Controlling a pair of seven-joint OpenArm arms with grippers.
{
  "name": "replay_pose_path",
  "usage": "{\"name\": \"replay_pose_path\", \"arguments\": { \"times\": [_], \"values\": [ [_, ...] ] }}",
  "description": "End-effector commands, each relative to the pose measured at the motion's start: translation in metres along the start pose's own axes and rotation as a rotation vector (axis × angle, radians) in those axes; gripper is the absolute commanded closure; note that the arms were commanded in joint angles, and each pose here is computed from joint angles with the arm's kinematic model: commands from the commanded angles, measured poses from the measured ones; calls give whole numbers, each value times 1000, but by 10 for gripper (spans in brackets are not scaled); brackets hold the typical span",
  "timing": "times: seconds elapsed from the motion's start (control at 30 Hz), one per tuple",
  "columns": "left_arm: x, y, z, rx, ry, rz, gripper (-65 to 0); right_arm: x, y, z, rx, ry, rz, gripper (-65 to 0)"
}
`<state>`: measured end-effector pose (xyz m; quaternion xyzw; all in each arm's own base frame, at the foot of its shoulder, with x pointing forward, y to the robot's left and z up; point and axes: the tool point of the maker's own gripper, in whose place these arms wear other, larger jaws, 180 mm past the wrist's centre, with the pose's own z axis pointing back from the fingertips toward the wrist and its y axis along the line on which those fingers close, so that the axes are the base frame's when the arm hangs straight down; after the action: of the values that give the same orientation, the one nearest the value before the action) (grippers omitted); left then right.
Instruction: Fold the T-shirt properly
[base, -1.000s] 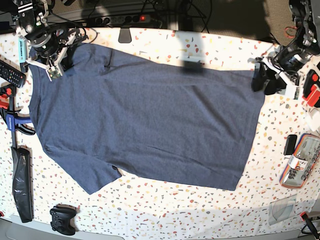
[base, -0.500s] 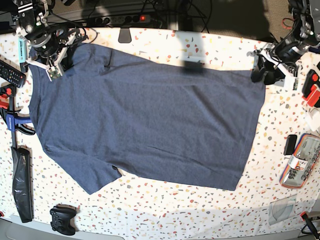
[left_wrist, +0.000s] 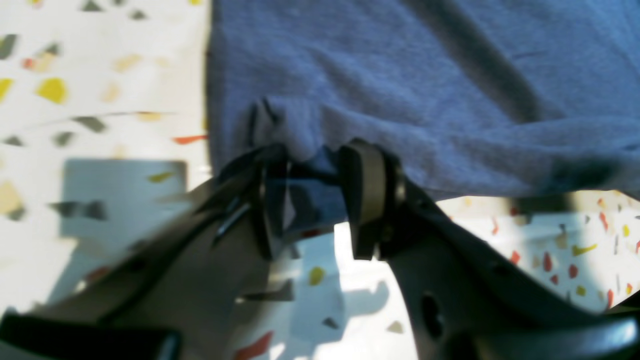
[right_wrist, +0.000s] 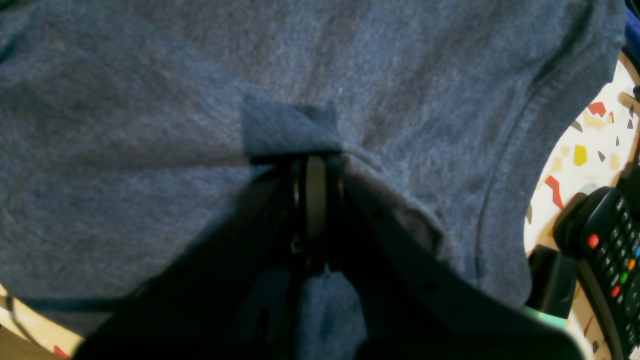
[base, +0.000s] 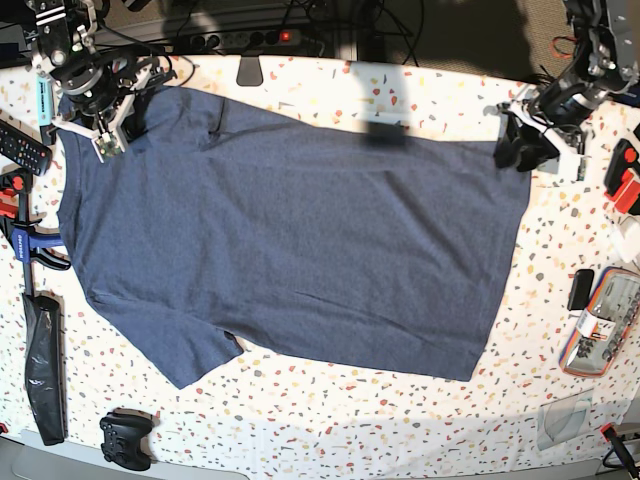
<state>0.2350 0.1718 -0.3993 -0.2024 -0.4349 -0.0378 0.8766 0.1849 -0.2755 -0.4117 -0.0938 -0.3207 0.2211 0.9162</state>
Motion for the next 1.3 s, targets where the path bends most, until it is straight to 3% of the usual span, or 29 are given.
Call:
{"name": "replay_pose_path", "arguments": {
  "times": [0.0,0.13,0.3,0.5,0.63,0.7,0.93,1.1,1.27],
  "values": [
    [12,1,2,-1,-38,-22,-184,-1,-1,2,10,9,19,0],
    [10,4,1,15,-20,-50,-130,-1,2,2,27,10,27,0],
    [19,3,2,12,-74,-48,-36,-2,2,2,27,12,28,0],
    [23,3,2,11,-94,-46,-43,-2,2,2,26,14,28,0],
    [21,2,2,8,-84,-39,-166,-2,1,2,25,15,31,0],
    [21,1,2,0,-85,-23,-194,-2,1,2,25,15,31,0],
    [20,12,2,67,-85,17,-189,-3,1,2,25,18,31,0],
    [18,5,-2,63,-96,50,-188,-3,1,2,25,19,31,0],
    [18,1,-7,61,-100,62,-124,-5,1,2,25,29,31,0]
  ]
}}
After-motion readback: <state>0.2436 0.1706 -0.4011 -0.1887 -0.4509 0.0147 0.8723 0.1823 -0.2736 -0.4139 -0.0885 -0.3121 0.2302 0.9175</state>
